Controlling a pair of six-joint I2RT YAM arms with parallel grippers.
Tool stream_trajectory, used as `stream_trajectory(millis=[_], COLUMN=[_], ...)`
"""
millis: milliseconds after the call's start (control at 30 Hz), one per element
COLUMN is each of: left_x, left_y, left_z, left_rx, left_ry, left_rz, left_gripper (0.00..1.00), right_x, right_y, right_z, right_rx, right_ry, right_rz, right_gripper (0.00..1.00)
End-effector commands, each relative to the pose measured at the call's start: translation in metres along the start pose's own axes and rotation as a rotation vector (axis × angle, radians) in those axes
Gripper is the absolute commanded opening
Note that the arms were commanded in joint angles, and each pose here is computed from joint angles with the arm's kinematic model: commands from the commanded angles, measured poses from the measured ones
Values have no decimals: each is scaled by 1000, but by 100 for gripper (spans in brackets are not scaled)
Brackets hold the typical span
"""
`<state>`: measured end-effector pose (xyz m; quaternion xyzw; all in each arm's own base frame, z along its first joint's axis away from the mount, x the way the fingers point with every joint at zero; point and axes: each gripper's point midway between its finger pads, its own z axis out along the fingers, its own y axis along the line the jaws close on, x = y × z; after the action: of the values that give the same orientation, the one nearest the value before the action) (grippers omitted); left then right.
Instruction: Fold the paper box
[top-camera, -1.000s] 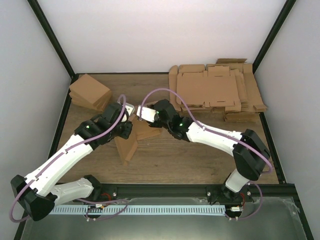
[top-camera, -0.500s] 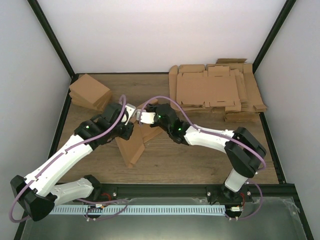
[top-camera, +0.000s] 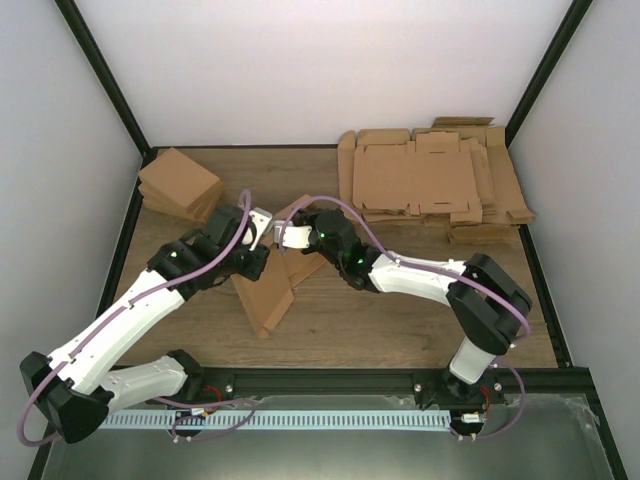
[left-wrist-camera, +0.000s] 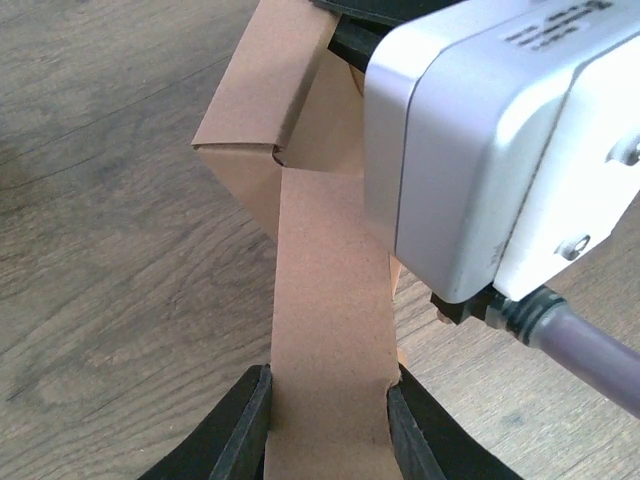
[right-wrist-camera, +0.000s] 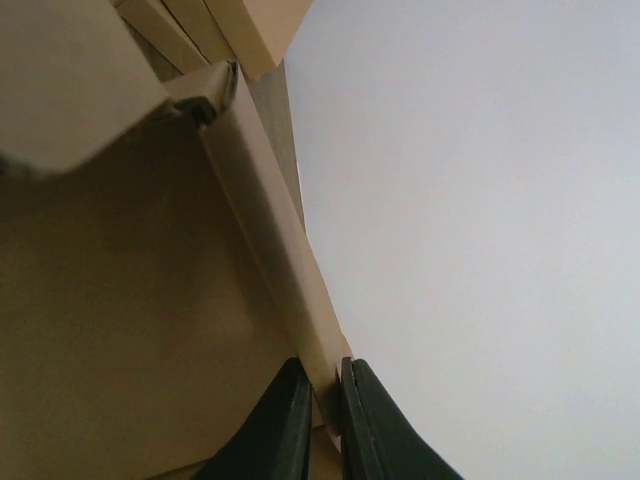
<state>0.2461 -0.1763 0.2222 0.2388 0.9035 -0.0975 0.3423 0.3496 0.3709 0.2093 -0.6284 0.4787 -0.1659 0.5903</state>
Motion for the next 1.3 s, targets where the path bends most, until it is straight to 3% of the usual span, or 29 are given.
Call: stream_trajectory(millis=[0,167,267,500,667,867,1033,1100,1167,1267], left_x=[-46,-75,-94,-117,-115,-110,-105,-99,-91,-77], left_y=[-19,-21,-19,22,44,42,47,58,70,81], left_z=[-20,-60,-98,-177,-207,-182,-127,-106,-89,-70], left_rx=[102,138,159,3,-81,-84,-14,42,65,70], left_ry=[-191,-324,-436,-617,-683,-616,-486,-437,-401,-366], left_rz=[7,-52,-92,-237,-314,-349,-405,-452,-491,-520], left_gripper=[29,63,78,92,100,100,100,100,100,100], right_x=[-13,-14,-6,9,20,60,87,93,96,103], right_y=[12,1,12,28,40,70,118,133,139,138], right_z=[-8,-13,-12,-28,-52,-89,-116,-118,-117,-112], right_rx=[-55,-80,-163,-297,-380,-424,-492,-521,-527,-493], right_ry=[-60,-23,57,214,317,626,870,907,913,892], right_rz=[42,188,309,549,757,1146,1306,1352,1386,1418], right_gripper=[2,1,1,1,1,1,1,2,14,23])
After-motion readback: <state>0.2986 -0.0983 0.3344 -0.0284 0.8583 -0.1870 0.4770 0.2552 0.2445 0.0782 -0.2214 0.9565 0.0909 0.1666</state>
